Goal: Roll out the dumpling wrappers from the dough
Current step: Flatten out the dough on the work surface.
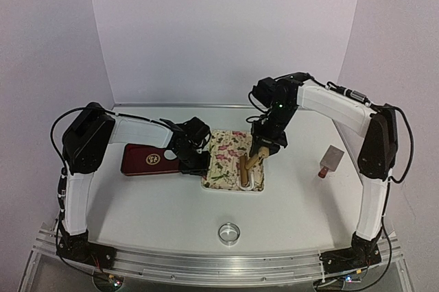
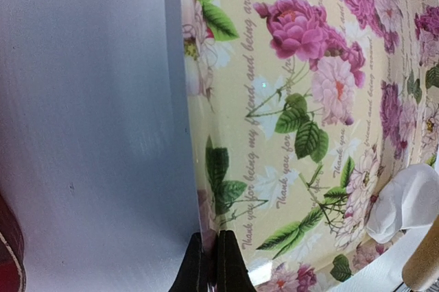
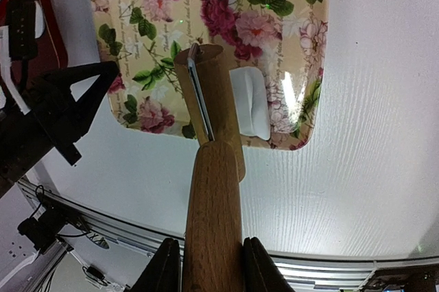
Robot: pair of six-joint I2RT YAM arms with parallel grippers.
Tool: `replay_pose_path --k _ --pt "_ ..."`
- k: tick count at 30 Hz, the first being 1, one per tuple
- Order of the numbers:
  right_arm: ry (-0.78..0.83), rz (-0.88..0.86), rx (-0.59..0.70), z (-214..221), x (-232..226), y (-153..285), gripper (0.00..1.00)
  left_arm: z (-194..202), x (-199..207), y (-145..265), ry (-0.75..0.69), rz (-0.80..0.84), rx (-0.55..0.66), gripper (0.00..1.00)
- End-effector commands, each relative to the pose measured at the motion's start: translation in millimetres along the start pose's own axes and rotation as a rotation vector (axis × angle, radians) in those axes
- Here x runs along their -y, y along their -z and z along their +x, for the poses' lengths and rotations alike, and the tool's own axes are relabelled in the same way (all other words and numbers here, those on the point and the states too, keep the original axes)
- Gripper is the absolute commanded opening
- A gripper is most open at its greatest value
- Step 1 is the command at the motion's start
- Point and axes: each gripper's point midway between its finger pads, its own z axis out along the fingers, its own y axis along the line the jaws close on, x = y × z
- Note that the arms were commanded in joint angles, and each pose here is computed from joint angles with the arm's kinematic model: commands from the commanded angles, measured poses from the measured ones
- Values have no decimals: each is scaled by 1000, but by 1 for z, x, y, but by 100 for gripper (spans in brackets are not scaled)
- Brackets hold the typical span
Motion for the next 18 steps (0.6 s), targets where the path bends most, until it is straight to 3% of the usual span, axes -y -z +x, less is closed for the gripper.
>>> replay_pose_path --k 1,10,18 --pt "-10 47 -12 -2 10 -14 0 6 4 -2 -34 -1 -17 0" --pt "8 23 -76 -3 8 -44 0 6 7 3 -37 14 -12 0" --pt "-22 112 -100 -6 29 -73 0 10 8 1 -46 23 -24 0"
